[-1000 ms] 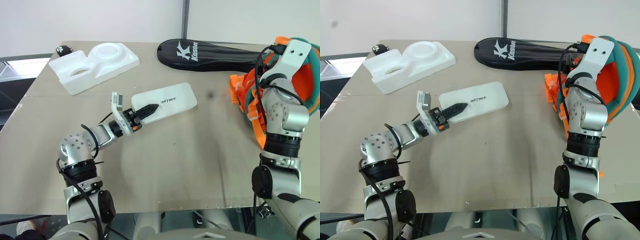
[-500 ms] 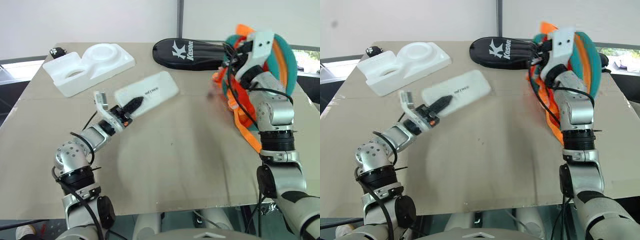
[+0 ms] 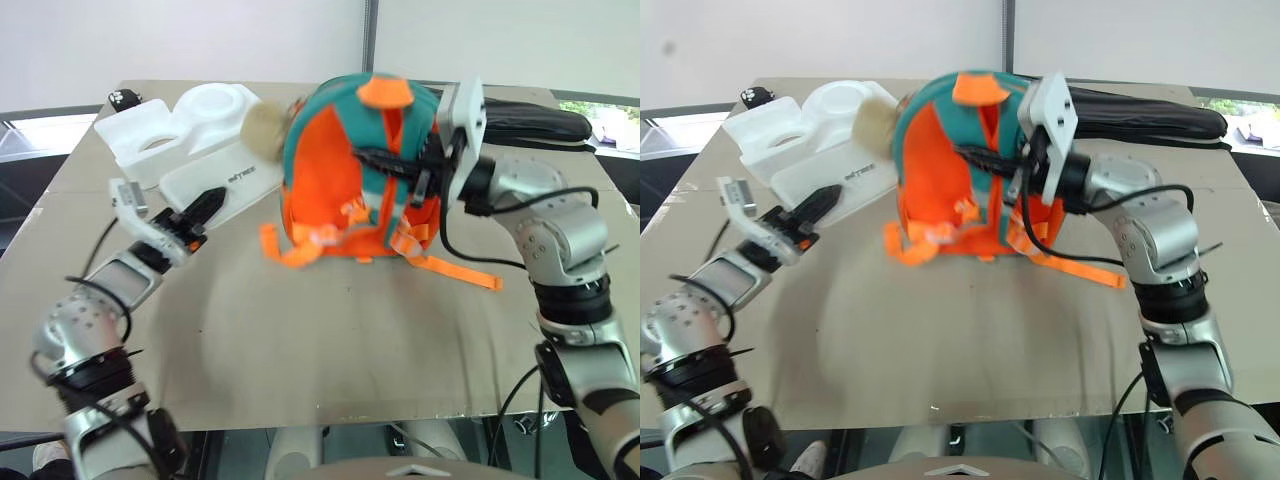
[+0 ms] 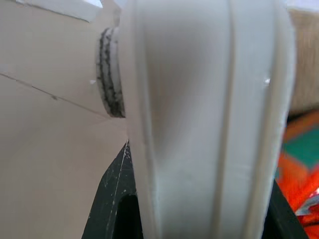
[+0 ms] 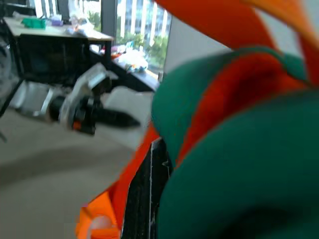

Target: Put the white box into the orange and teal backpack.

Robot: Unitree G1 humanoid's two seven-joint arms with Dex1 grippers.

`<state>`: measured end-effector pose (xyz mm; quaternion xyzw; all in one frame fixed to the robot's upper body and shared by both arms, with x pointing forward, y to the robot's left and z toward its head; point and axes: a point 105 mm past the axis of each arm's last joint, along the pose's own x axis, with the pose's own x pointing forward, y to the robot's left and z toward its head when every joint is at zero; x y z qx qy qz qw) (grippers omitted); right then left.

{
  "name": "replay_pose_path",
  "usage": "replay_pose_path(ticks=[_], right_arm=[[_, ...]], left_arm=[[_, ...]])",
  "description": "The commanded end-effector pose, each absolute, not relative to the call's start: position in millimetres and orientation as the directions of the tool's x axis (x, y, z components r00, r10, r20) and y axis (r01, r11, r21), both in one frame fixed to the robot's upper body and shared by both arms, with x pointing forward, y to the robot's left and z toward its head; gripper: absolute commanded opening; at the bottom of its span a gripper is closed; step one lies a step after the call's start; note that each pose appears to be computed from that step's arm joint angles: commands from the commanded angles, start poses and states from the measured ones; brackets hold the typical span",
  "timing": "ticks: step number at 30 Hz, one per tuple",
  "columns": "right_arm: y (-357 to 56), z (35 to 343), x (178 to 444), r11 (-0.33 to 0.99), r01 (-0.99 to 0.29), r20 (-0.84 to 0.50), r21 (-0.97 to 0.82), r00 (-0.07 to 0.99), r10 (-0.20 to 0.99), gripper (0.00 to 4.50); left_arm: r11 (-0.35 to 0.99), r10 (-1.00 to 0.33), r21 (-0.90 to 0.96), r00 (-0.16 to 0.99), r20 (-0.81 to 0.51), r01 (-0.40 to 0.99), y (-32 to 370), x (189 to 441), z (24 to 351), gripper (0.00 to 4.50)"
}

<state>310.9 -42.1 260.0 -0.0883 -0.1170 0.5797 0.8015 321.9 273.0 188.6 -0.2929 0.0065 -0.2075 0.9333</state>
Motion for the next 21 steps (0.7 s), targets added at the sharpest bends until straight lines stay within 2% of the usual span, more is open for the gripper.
replay_pose_path(ticks=[1,5,10,15,18,21], right_arm=[[-52,278,298,0.299,-0.898,0.128,-0.323,0.272,0.954,0.02],[-61,272,297,0.299,-0.906,0.107,-0.301,0.279,0.954,0.02],[-66,272,305,0.340,-0.898,0.130,-0.279,0.315,0.940,0.02],[-66,268,307,0.348,-0.899,0.135,-0.266,0.323,0.937,0.02],[-67,265,306,0.343,-0.902,0.130,-0.263,0.319,0.939,0.02],[-69,263,306,0.346,-0.903,0.128,-0.254,0.323,0.938,0.02]], left_arm=[[0.757,-0.477,-0.338,0.826,0.300,0.560,273,300,249,1.06],[0.608,-0.642,-0.257,0.656,0.397,0.751,265,272,284,1.06],[0.488,-0.795,-0.224,0.536,0.285,0.843,245,247,278,1.06],[0.487,-0.818,-0.247,0.537,0.206,0.838,248,237,260,1.06],[0.533,-0.781,-0.240,0.581,0.229,0.811,259,242,262,1.06],[0.513,-0.816,-0.260,0.559,0.147,0.818,258,236,250,1.06]])
